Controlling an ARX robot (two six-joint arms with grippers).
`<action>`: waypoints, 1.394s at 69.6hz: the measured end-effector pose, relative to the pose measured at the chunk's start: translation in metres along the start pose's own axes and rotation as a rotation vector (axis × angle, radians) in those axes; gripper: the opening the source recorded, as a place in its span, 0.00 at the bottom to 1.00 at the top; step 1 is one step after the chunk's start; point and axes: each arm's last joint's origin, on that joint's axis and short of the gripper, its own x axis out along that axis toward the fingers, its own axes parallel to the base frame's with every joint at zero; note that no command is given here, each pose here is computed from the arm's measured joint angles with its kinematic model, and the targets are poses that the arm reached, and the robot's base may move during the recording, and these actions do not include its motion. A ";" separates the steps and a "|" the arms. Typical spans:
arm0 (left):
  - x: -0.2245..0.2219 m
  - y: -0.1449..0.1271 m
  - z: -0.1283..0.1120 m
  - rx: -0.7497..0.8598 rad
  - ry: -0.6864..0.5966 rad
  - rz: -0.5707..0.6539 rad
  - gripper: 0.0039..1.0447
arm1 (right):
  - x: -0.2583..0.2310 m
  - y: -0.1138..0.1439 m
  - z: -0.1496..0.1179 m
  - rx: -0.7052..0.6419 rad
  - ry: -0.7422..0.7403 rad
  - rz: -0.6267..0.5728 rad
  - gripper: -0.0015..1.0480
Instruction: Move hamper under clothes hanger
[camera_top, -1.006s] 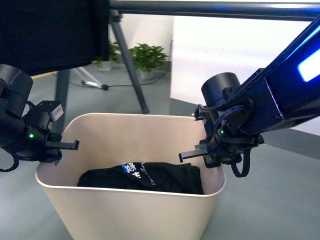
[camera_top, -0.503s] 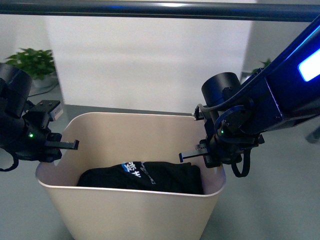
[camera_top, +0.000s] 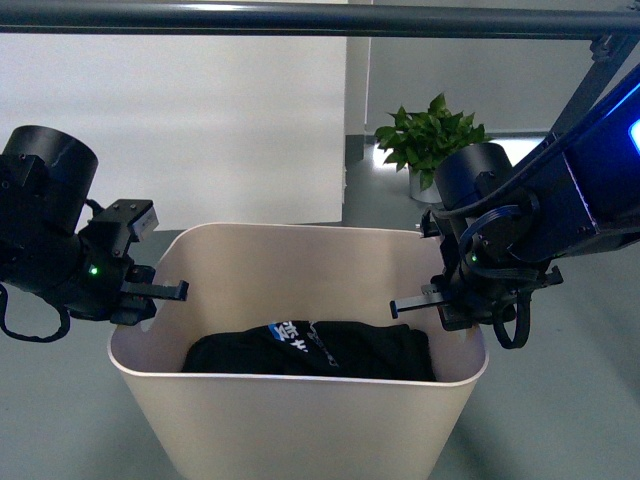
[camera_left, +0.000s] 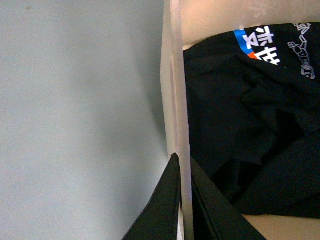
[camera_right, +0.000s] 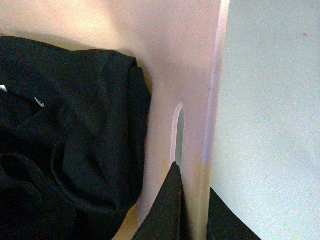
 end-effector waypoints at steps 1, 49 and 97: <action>0.000 0.000 0.000 0.000 0.000 0.000 0.04 | 0.000 0.000 0.000 0.000 0.000 0.001 0.03; -0.003 0.027 -0.004 -0.043 0.008 0.080 0.04 | -0.008 0.030 -0.002 -0.047 -0.007 0.080 0.03; 0.001 0.024 0.004 -0.120 -0.079 0.000 0.04 | -0.002 0.017 -0.001 0.067 -0.061 0.131 0.03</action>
